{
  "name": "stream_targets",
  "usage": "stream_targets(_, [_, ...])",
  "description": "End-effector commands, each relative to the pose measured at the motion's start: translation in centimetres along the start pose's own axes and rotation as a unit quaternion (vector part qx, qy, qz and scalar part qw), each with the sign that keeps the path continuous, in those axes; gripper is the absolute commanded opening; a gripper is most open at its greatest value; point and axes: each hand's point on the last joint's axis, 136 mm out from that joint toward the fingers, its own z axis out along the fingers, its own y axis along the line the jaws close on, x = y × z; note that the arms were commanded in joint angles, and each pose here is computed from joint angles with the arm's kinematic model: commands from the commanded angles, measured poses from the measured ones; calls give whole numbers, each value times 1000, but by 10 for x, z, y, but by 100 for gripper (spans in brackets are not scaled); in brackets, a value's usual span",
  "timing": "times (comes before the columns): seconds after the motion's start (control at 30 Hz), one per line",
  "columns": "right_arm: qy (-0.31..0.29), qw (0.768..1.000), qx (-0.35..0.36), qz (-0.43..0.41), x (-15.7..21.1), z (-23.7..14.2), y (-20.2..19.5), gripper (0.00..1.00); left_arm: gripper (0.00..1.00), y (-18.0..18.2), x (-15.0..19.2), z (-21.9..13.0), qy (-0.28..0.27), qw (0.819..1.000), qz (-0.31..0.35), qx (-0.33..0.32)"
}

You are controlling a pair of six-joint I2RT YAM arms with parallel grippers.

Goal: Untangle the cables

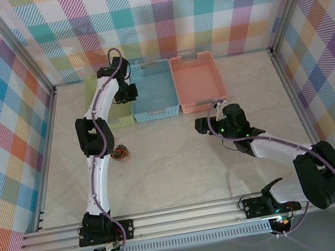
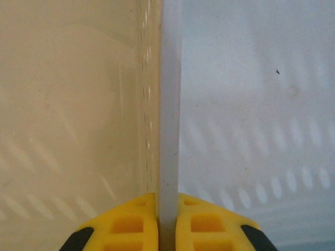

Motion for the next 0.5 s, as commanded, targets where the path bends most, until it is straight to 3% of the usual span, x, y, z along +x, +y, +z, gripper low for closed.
stream_targets(0.0, [-14,1000,-2,-13,-12,0,6,79,23,-18,8,10,15,1000,10,18])
stream_targets(0.27, [-12,1000,-1,-14,-12,1,6,79,63,-11,-20,-53,-61,998,7,-6])
stream_targets(0.47, [-11,1000,0,-15,-11,1,5,79,68,4,-26,-135,-136,990,-26,-35])
